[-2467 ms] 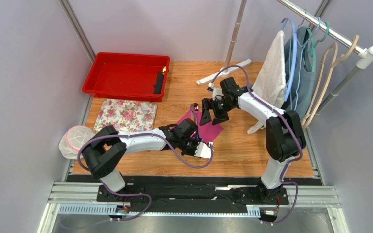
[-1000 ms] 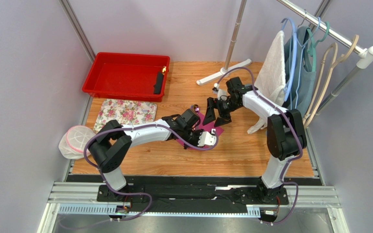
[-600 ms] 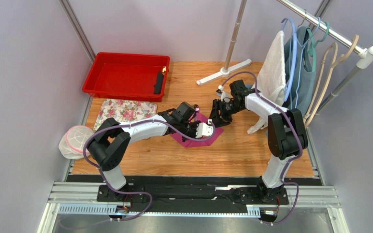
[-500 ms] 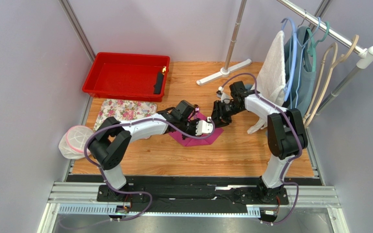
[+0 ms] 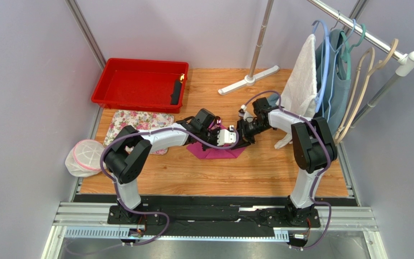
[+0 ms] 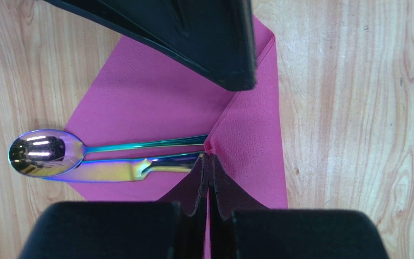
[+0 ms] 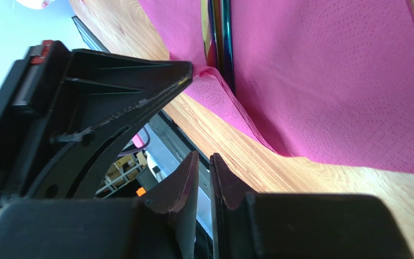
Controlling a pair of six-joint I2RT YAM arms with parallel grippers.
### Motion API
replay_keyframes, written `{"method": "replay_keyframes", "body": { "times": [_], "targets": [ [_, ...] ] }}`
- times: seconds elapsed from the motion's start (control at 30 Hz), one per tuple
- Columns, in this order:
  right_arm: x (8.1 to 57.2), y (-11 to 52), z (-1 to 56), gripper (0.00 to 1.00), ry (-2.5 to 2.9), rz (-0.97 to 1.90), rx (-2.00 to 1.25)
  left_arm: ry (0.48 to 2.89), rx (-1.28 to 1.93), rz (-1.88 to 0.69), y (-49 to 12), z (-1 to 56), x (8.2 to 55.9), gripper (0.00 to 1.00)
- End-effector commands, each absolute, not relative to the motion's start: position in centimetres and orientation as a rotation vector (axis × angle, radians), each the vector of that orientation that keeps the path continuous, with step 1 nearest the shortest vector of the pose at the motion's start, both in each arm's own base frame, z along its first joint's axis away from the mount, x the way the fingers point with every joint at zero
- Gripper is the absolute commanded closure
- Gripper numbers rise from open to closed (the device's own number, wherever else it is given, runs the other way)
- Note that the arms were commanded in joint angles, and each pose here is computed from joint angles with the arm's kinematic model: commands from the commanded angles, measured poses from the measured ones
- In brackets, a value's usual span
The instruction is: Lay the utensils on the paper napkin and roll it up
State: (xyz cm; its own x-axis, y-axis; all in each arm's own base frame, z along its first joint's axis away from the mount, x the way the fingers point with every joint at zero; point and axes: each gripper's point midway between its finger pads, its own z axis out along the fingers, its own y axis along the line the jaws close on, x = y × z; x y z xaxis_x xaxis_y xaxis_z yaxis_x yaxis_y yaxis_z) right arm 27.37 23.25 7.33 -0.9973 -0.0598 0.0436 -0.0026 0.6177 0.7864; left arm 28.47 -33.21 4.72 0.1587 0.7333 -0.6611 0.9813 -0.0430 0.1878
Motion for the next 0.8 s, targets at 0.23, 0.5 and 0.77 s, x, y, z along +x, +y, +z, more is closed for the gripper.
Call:
{"method": "replay_keyframes", "body": {
  "times": [0.23, 0.5, 0.77],
  "targets": [
    [26.4, 25.4, 6.1, 0.84, -2.710, -1.354, 0.091, 1.584, 1.785, -0.454, -34.0, 5.6, 31.0, 1.00],
    [26.4, 25.6, 3.8, 0.86, -2.734, -1.265, 0.076, 1.583, 1.788, -0.452, -33.9, 5.2, 31.3, 1.00],
    [26.5, 25.3, 1.8, 0.87, -2.752, -1.189, 0.046, 1.590, 1.786, -0.457, -33.8, 5.2, 31.4, 1.00]
  ]
}}
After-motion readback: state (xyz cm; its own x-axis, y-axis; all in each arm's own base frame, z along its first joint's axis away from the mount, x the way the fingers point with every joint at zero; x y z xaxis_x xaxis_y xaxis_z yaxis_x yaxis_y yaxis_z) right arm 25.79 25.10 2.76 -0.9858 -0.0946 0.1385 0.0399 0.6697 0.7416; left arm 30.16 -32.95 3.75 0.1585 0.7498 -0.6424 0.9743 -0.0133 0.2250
